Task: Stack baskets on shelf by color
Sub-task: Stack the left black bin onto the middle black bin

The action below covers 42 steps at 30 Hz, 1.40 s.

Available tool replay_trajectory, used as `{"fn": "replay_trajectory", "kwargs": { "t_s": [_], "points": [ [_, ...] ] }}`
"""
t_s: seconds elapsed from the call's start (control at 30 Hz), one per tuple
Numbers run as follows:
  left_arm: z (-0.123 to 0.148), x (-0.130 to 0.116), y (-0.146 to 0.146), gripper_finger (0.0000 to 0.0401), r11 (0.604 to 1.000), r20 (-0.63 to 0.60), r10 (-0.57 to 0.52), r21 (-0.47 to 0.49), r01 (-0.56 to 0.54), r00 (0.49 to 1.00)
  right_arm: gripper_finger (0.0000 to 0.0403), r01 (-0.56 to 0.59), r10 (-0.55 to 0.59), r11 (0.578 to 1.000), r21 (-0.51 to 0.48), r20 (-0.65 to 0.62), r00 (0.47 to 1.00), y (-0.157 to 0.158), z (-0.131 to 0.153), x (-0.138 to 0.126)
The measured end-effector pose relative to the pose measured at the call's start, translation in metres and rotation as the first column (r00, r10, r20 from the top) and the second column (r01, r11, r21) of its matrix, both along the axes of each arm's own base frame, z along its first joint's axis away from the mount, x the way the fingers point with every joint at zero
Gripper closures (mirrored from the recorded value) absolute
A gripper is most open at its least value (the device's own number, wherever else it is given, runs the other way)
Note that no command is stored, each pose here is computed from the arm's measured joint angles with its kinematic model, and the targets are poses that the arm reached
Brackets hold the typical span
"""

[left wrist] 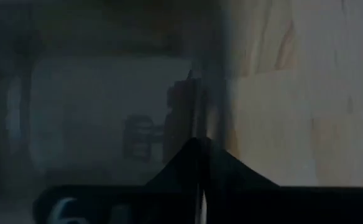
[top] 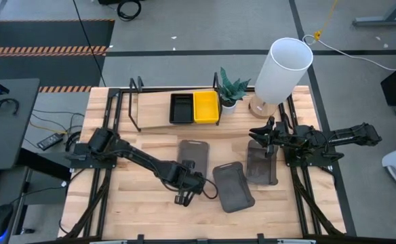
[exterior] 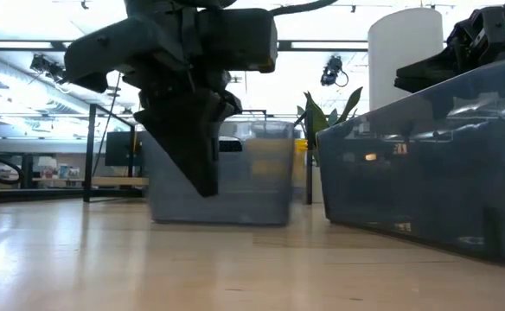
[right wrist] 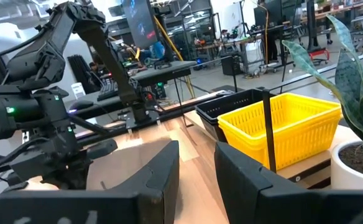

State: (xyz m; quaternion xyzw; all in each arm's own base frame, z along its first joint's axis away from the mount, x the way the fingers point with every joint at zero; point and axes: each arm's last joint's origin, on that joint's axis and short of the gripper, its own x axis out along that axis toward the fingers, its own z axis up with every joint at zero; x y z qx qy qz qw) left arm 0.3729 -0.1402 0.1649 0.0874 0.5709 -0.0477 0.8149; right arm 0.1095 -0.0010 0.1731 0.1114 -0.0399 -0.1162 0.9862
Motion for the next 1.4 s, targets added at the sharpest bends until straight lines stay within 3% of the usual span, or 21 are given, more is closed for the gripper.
{"fn": "replay_trajectory", "kwargs": {
  "t_s": [0.23,0.57,0.73,1.03,1.4],
  "points": [
    [0.015,-0.009,0.003,0.0394,0.996,-0.033,0.073,-0.04,-0.074,0.997,0.0294,0.0,0.0,1.0,0.0,0.0,1.0,0.0,0.0,0.0],
    [0.08,-0.025,0.003,0.0394,0.935,0.141,0.298,-0.24,-0.26,0.944,0.0294,0.0,0.0,1.0,0.0,0.0,1.0,0.0,0.0,0.0],
    [0.112,-0.031,-0.001,0.0393,0.903,0.258,0.338,-0.361,-0.234,0.905,0.0294,0.0,0.0,1.0,0.0,0.0,1.0,0.0,0.0,0.0],
    [0.156,-0.021,-0.026,0.0391,0.817,0.546,0.401,-0.577,-0.017,0.736,0.0294,0.0,0.0,1.0,0.0,0.001,1.0,0.0,0.0,0.0],
    [0.179,-0.018,-0.043,0.039,0.682,0.604,0.553,-0.724,0.106,0.574,0.0294,0.0,0.0,1.0,0.0,0.0,1.0,0.0,0.0,0.0]
  ]
}}
